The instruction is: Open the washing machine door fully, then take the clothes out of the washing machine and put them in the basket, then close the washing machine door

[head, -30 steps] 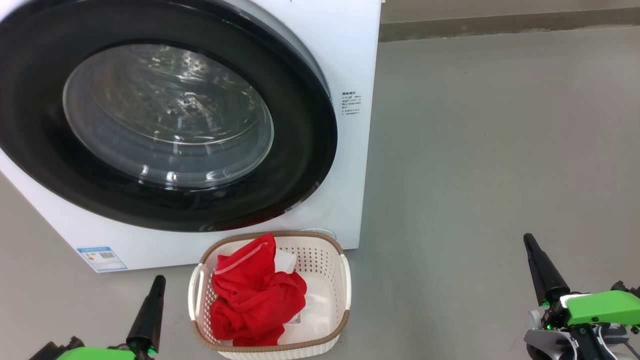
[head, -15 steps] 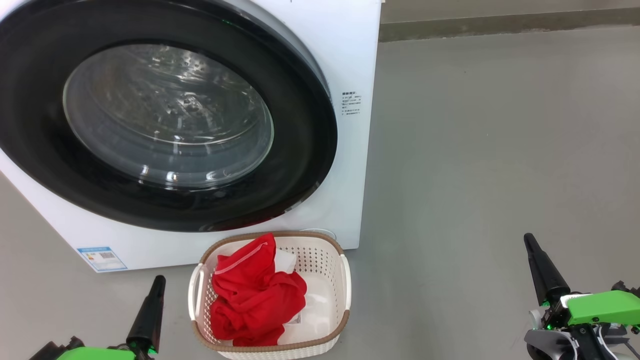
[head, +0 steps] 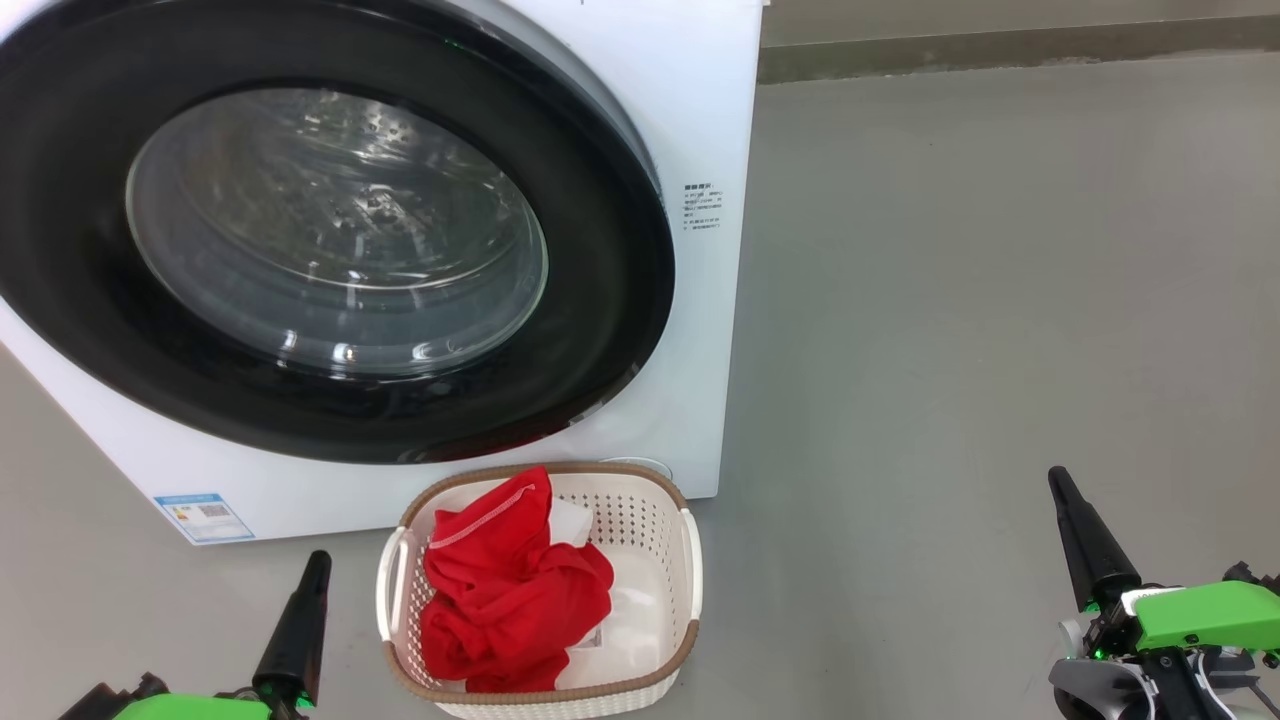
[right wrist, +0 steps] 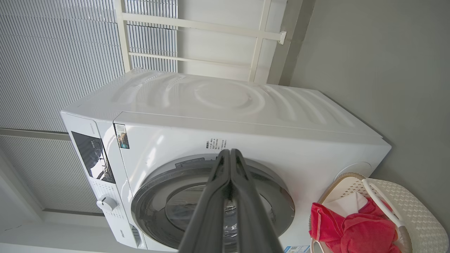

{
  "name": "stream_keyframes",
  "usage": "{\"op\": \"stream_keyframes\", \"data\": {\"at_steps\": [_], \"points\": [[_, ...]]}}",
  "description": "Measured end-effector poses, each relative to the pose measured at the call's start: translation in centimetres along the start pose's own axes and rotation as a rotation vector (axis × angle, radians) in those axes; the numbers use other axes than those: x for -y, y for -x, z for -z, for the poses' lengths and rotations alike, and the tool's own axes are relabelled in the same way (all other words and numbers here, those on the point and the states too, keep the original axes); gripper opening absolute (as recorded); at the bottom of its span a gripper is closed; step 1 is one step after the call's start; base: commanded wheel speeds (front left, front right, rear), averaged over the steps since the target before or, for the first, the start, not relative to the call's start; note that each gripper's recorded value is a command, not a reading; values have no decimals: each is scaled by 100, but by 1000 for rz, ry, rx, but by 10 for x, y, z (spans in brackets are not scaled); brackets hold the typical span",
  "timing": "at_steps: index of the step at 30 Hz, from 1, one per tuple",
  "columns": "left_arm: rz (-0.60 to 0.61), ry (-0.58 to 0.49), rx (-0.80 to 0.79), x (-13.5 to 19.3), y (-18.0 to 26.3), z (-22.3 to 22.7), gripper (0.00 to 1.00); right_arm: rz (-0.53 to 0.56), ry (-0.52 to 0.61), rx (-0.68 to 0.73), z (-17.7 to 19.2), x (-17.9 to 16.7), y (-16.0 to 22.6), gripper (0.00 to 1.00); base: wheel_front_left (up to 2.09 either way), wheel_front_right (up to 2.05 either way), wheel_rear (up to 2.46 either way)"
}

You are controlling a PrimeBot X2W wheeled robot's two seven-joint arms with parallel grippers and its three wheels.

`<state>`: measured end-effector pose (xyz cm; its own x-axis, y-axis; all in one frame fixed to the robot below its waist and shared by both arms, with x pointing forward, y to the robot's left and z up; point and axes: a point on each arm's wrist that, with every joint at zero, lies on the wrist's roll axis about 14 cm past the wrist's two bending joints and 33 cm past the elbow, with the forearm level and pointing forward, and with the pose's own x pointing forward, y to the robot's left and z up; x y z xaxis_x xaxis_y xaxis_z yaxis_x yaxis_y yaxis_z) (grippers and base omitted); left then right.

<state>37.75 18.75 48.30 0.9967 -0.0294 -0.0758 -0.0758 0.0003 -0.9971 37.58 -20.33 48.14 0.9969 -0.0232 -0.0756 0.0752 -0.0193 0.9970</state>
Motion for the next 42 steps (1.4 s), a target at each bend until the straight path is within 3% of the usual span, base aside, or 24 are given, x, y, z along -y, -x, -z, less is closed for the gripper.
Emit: {"op": "stream_keyframes", "data": {"at_steps": [42], "points": [[0,0,0,0,0,0,0,0,0,2,-1,0,0,0,0,0,0]]}}
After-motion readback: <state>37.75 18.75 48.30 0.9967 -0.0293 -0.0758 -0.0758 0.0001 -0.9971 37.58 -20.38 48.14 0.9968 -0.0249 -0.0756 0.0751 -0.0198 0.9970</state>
